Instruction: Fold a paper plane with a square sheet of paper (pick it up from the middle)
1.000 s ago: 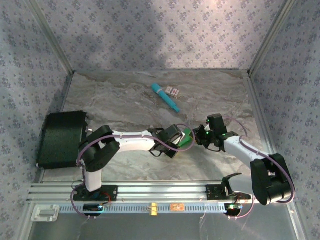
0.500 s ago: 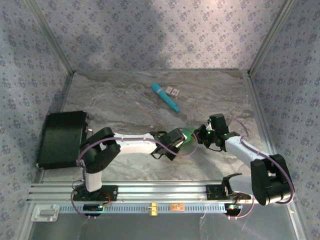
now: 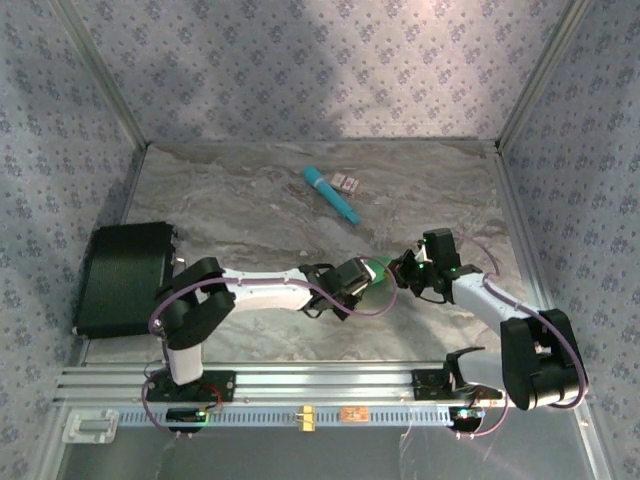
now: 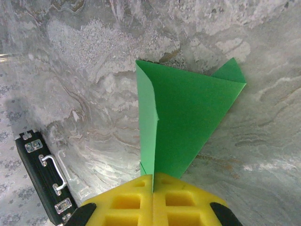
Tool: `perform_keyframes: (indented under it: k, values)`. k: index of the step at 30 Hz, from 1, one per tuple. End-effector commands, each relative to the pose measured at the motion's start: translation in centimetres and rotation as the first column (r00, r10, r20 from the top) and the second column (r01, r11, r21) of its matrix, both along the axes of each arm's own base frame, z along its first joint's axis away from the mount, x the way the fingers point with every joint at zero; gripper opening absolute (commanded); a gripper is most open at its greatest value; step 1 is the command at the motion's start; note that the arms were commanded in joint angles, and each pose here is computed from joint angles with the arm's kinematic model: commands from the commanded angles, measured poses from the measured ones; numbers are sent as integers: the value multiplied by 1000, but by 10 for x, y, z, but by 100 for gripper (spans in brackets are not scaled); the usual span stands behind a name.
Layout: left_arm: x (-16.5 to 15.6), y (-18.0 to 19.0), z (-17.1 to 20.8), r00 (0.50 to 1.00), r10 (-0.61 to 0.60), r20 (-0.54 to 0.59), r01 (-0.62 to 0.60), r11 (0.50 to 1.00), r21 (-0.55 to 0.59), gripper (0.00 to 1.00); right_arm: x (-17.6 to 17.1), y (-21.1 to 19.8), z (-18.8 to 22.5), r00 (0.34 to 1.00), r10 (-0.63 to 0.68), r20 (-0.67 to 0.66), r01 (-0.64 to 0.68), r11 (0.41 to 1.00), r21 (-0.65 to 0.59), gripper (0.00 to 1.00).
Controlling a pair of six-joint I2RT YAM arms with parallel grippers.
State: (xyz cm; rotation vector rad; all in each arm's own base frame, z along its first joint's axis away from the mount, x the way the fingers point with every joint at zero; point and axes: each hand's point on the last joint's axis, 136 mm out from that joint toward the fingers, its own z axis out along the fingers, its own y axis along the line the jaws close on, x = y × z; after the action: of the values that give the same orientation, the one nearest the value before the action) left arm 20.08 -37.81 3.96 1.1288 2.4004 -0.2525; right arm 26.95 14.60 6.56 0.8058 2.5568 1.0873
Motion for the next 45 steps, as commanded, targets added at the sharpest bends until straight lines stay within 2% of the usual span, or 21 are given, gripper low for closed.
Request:
perform_keyframes:
  k: [1,4,8,13,21,28,33,37,42,45]
  values:
    - [-2,0,8,1000,-20,21,20,1000,-7,13,-4,0,1,1000,18,8,-18,1000,9,6]
    - [-1,-1,7,1000,-17,20,17,1000,-5,14,-5,0,0,1000,20,7,-20,1000,9,6]
    - [1,-1,7,1000,-11,29,11,1000,-8,20,-4,0,1,1000,23,12,-23,1000,10,6]
    - [3,-3,7,999,-9,37,9,1000,-10,20,-5,0,1,1000,22,11,-22,1000,11,6]
    - [2,-4,4,999,-15,31,15,1000,1,15,-5,1,1,1000,25,11,-25,1000,11,6]
    - [-2,-7,3,999,-43,8,43,999,6,6,-6,-1,-1,1000,22,6,-22,1000,0,7]
    - [-9,-13,0,996,-71,-45,72,997,11,1,-9,-4,-2,999,36,13,-35,999,-29,16]
    - [-14,-19,-2,990,-80,-114,81,997,0,1,-13,-15,0,999,35,17,-33,994,-100,26]
    - [-16,-21,-4,977,-71,-202,64,997,-39,1,-21,-37,3,999,-25,20,28,986,-167,33]
    - [-17,-24,-5,966,-75,-248,62,996,-61,0,-24,-47,6,998,-62,25,65,985,-161,36]
